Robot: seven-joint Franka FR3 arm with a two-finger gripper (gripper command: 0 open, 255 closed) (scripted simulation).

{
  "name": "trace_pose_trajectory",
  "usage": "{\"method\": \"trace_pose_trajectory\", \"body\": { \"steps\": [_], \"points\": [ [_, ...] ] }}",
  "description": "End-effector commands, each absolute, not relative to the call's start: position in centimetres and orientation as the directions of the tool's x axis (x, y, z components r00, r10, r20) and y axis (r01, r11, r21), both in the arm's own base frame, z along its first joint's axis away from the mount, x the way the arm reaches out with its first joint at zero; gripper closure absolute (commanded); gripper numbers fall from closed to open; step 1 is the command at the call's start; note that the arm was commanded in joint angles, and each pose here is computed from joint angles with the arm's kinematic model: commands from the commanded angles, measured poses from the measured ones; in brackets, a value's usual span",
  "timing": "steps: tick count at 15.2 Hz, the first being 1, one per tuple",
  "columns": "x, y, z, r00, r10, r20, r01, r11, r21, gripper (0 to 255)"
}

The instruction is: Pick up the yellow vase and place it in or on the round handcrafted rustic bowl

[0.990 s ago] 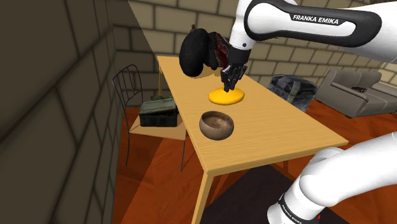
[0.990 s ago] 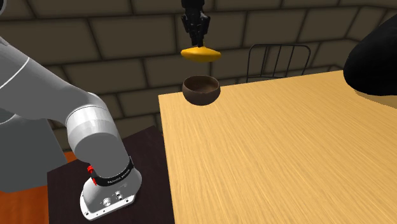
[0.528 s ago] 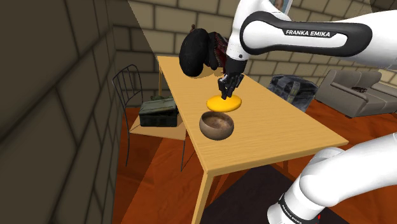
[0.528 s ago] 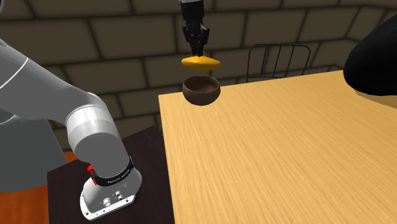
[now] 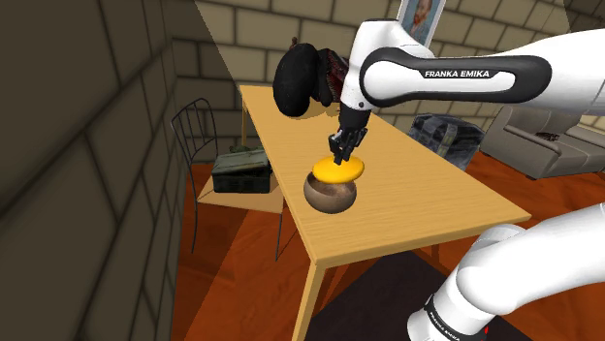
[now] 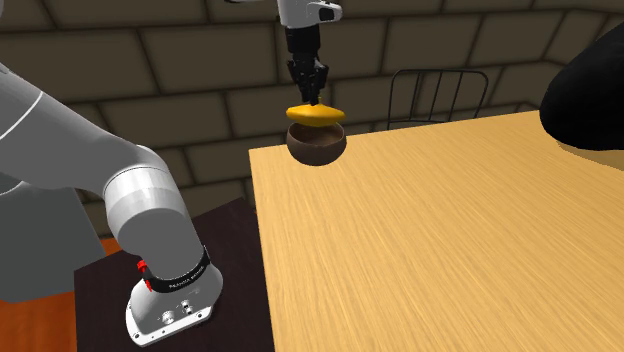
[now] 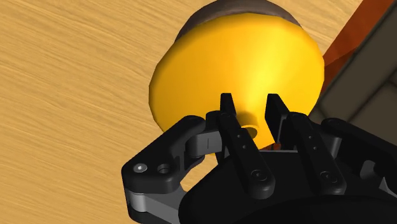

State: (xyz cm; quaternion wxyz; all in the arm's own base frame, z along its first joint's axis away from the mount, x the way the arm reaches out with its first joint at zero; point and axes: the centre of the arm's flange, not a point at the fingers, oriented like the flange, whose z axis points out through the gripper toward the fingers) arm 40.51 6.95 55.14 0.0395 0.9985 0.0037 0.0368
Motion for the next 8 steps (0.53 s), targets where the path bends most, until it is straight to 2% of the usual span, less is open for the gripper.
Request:
{"method": "trace_pose_trajectory", "body": {
  "steps": [1, 8],
  "points": [
    [40.5, 6.9, 54.0, 0.997, 0.010, 0.074, 0.004, -0.997, 0.079, 255],
    [40.5, 6.9, 52.7, 0.997, 0.010, 0.074, 0.004, -0.997, 0.079, 255]
  ]
}}
